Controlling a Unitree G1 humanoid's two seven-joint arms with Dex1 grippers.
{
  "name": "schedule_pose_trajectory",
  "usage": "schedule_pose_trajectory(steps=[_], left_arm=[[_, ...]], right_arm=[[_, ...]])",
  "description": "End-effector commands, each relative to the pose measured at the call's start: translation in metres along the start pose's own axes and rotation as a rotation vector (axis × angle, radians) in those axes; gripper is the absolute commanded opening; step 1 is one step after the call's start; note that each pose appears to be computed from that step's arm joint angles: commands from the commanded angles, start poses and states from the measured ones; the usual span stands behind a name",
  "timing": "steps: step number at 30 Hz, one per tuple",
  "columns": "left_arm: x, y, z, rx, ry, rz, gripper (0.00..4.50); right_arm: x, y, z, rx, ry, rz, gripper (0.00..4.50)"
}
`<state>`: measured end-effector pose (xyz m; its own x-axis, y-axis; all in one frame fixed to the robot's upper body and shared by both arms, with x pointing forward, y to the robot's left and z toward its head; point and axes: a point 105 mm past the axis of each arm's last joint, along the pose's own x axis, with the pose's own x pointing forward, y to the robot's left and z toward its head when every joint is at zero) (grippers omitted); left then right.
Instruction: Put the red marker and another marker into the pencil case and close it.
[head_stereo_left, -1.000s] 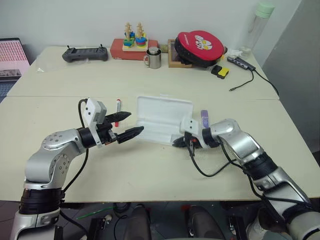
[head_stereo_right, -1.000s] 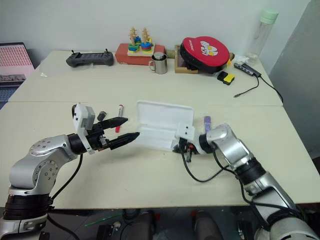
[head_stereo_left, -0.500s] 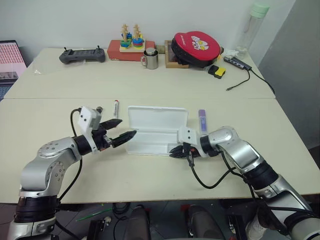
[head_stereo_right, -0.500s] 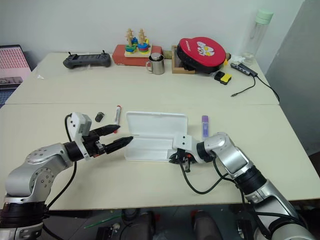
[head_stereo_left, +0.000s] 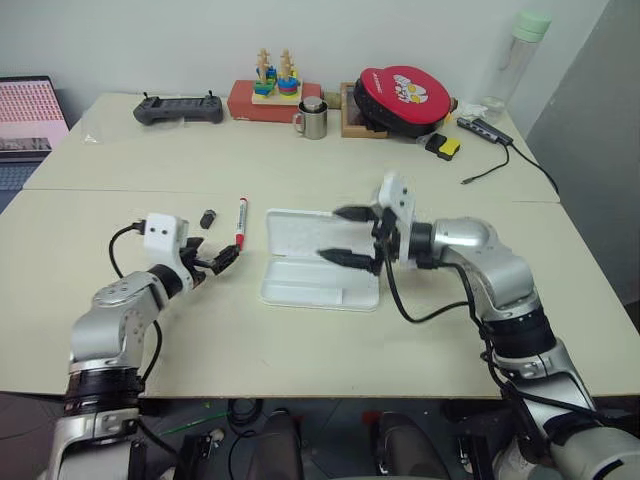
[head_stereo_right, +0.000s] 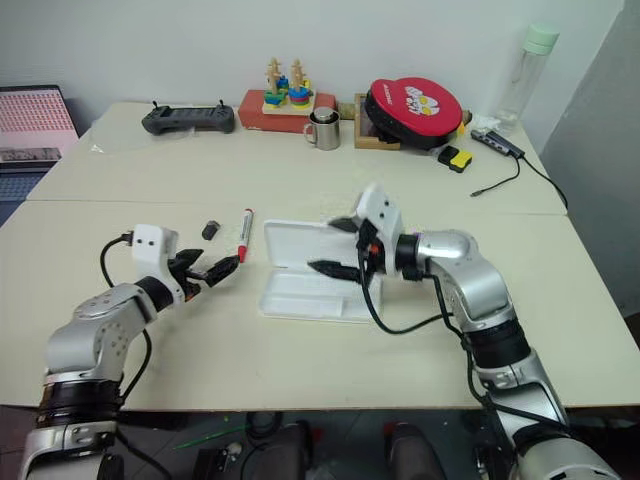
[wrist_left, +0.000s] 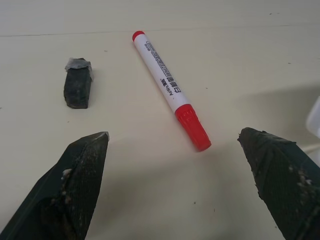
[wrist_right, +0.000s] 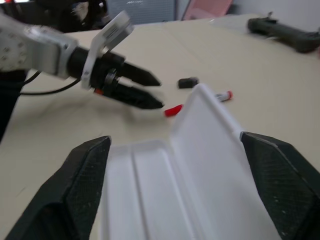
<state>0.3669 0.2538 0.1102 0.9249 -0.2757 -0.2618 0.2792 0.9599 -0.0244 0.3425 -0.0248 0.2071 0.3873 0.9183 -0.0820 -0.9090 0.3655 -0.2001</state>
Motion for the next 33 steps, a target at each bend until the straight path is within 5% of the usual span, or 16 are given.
schedule_pose_trajectory(steps=[1, 9, 19, 30, 33], left_arm=[[0.013, -0.006, 0.007, 0.036, -0.012, -0.005, 4.5], [0.03, -0.017, 0.004, 0.023, 0.018, -0.037, 4.5], [0.031, -0.017, 0.005, 0.035, 0.009, -0.038, 2.8], [0.037, -0.008, 0.002, 0.056, 0.021, 0.029, 0.43], [0.04, -0.008, 0.005, 0.063, 0.001, 0.04, 0.4]], right_arm=[[-0.003, -0.007, 0.028, -0.045, -0.075, -0.039, 4.46], [0.0, 0.001, 0.042, -0.074, -0.102, -0.022, 4.46], [0.0, 0.0, 0.046, -0.082, -0.112, -0.028, 4.5], [-0.004, -0.002, 0.046, -0.085, -0.108, -0.036, 4.5], [-0.006, -0.004, 0.047, -0.087, -0.109, -0.041, 4.5]])
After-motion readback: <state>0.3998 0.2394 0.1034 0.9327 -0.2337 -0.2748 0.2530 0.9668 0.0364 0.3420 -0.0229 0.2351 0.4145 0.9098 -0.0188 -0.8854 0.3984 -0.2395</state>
